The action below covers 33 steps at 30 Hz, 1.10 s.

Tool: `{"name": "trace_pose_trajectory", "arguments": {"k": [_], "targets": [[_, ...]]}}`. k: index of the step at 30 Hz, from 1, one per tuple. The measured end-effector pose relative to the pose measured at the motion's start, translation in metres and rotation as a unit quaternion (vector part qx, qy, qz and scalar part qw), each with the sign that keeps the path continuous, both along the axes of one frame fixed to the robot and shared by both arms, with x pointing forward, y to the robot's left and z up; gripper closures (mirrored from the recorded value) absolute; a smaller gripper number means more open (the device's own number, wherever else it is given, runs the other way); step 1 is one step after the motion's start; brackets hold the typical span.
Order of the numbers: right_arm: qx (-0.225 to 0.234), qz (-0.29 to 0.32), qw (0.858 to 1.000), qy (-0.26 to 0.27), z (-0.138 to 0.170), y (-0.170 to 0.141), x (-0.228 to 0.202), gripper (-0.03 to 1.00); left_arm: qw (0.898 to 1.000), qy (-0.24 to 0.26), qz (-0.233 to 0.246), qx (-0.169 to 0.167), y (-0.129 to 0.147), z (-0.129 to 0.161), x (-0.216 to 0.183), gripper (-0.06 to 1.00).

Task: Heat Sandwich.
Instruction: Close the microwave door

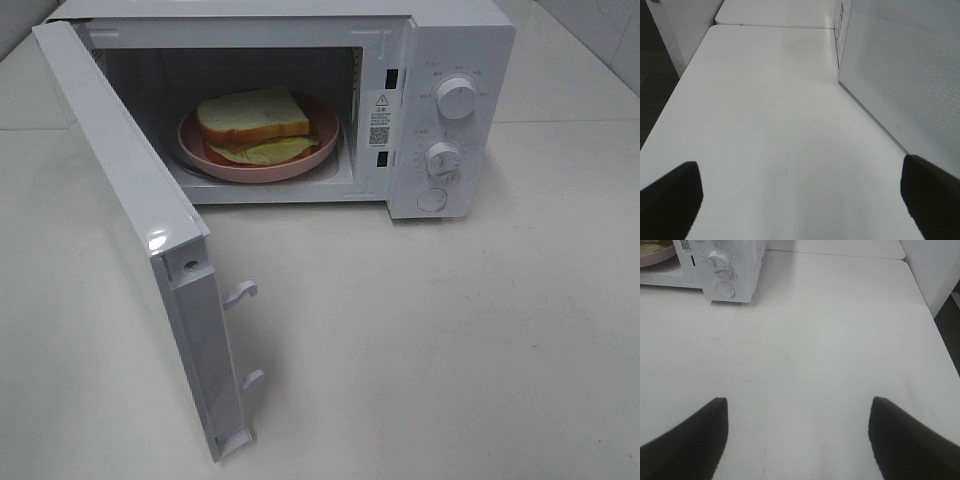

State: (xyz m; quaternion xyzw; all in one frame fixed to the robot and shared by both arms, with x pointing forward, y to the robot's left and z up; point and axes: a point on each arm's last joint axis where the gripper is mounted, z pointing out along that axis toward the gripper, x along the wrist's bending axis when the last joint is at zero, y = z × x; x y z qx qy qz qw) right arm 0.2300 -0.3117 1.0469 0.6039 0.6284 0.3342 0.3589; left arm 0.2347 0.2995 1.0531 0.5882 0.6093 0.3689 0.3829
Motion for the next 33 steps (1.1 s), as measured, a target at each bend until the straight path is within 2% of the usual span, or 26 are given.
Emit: {"name": "trace_pose_trajectory", "arguments": {"k": [33], "targets": [[0.0,0.0,1.0,0.0,0.0,0.0,0.0,0.21,1.0,0.0,0.0,0.0,0.0,0.0,0.0,-0.05]]}}
